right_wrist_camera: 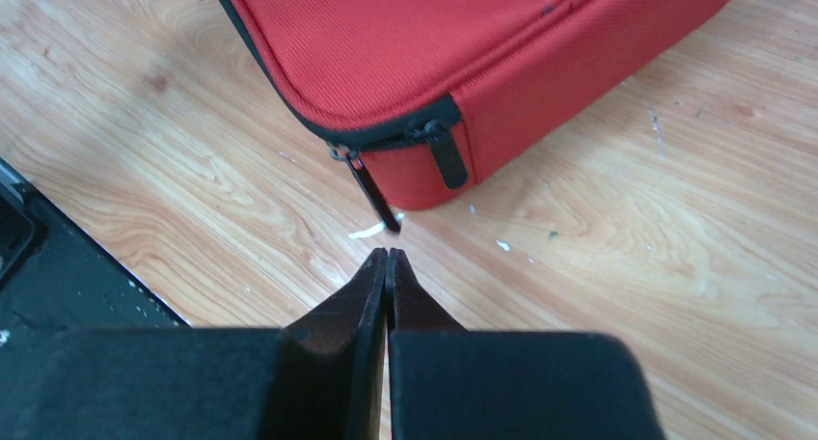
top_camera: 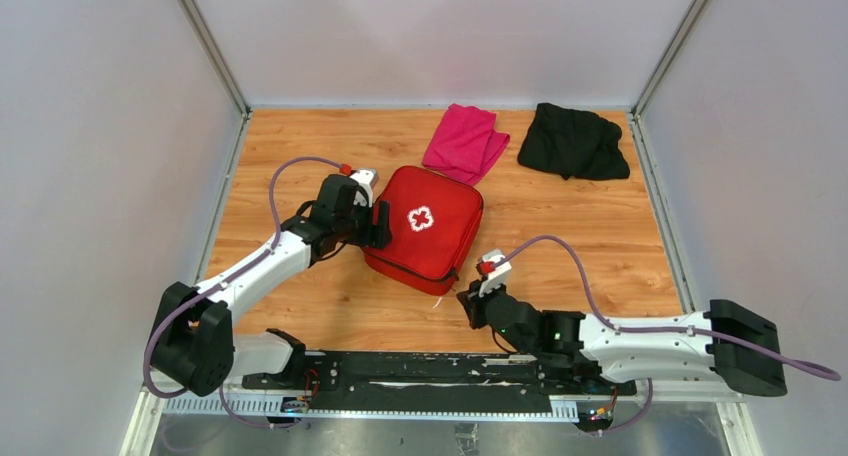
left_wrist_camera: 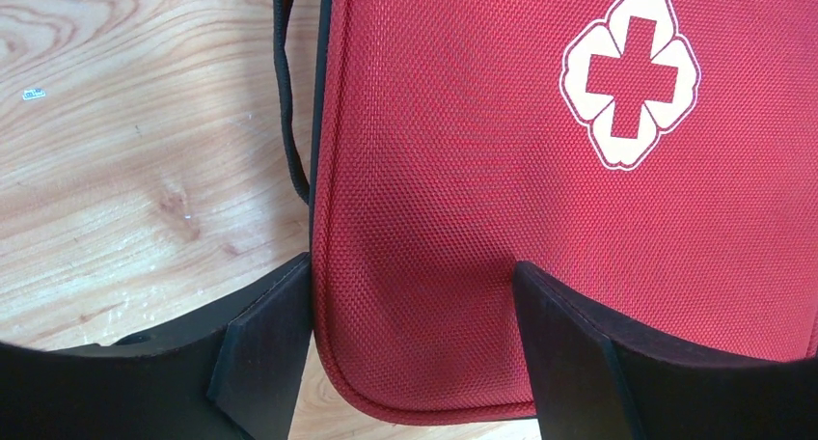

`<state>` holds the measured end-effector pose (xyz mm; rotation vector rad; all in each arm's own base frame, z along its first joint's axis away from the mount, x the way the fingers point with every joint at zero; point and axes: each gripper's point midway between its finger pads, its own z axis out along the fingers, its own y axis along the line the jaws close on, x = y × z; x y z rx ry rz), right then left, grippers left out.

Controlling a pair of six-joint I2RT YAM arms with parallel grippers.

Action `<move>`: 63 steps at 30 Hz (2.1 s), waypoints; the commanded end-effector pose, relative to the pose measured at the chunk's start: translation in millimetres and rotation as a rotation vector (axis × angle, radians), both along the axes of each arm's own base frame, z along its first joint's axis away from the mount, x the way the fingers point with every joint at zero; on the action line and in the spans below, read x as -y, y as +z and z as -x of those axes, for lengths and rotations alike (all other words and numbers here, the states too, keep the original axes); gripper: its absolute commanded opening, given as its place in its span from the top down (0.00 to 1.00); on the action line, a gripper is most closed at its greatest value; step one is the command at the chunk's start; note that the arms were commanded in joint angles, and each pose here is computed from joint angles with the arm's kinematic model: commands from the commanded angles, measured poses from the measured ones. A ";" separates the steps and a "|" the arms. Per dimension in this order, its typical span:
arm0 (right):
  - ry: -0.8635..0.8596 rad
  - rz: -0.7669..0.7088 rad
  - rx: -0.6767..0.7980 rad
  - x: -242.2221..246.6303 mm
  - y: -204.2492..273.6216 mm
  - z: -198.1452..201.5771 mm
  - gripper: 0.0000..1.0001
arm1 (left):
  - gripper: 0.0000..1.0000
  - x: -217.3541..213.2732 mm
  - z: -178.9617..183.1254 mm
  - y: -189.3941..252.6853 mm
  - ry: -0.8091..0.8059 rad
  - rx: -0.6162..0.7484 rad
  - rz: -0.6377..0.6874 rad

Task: Organize the medicine kit

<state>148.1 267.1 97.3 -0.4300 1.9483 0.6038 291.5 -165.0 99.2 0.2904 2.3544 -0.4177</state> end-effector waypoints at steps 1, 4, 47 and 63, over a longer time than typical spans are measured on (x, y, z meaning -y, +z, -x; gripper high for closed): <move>0.004 0.051 0.048 21.7 -10.8 0.3 0.98 | 0.24 -7.4 0.5 -10.5 -0.004 -0.009 -0.060; 0.022 0.039 0.078 23.9 -7.1 0.2 0.96 | 0.25 -5.9 0.8 -11.4 -0.011 -0.014 -0.057; -0.186 0.061 0.117 -15.6 -1.4 -39.0 0.86 | 0.23 -1.9 2.7 -17.4 -0.031 -0.034 -0.047; -0.092 0.199 0.123 2.8 -2.8 -28.7 1.00 | 0.41 -5.2 5.7 -30.7 -0.060 -0.071 -0.094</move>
